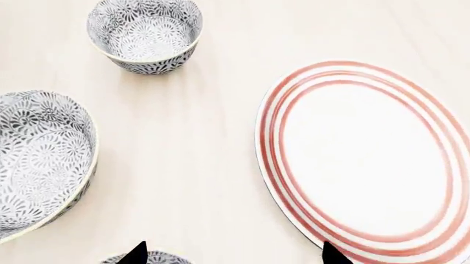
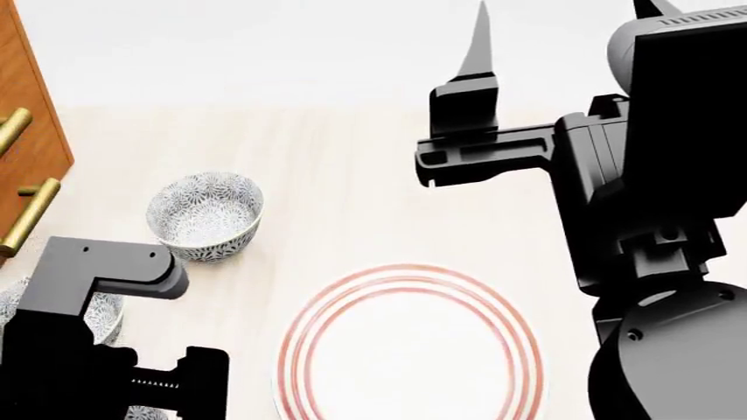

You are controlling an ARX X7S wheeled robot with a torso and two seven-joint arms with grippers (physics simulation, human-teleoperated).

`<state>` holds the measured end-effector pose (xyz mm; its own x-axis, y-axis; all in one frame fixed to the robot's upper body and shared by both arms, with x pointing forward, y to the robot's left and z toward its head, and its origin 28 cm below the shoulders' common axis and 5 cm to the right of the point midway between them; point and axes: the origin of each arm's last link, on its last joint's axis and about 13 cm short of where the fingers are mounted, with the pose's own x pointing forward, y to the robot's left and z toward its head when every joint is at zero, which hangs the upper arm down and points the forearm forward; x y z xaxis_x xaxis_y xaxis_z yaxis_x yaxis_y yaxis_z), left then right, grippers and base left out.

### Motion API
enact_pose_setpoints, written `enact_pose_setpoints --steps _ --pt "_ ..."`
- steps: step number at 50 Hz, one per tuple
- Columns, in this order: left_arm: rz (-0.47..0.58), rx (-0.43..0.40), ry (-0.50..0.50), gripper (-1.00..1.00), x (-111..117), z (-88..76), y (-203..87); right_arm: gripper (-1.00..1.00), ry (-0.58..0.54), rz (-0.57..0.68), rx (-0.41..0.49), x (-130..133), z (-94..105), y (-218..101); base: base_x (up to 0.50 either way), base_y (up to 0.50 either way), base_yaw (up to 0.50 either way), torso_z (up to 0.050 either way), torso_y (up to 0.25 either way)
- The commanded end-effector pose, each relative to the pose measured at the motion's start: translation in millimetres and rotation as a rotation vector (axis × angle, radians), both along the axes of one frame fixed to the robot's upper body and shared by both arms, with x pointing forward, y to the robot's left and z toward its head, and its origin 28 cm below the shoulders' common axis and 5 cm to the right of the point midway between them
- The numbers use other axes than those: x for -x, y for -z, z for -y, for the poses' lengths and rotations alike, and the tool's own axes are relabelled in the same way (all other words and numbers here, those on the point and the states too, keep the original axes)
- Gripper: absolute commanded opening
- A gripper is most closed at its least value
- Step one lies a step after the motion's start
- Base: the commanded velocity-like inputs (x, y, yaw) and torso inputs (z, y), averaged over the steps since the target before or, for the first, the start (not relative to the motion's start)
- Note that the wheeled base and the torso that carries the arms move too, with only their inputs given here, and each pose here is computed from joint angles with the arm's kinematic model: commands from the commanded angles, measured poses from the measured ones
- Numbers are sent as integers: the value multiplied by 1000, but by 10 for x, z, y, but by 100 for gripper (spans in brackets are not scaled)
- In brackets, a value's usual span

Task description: Put the bowl at the front on the plate.

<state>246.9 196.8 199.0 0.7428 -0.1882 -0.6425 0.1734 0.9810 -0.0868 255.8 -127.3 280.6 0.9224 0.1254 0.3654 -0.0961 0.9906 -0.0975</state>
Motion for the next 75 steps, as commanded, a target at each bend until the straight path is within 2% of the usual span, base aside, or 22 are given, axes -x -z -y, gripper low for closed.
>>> enact_pose_setpoints --steps 1,33,41,75 --pt "-36 -18 -2 100 18 -16 73 100 7 2 3 4 7 -3 0 0 0 0 0" --pt "-118 -22 18 100 81 -8 282 100 14 9 5 3 21 -13 0 0 0 0 0" --pt "-154 -2 9 100 95 -14 343 100 17 8 7 1 21 -10 0 0 0 0 0" --pt "-235 -21 6 100 182 -22 568 100 26 8 3 8 32 20 0 0 0 0 0"
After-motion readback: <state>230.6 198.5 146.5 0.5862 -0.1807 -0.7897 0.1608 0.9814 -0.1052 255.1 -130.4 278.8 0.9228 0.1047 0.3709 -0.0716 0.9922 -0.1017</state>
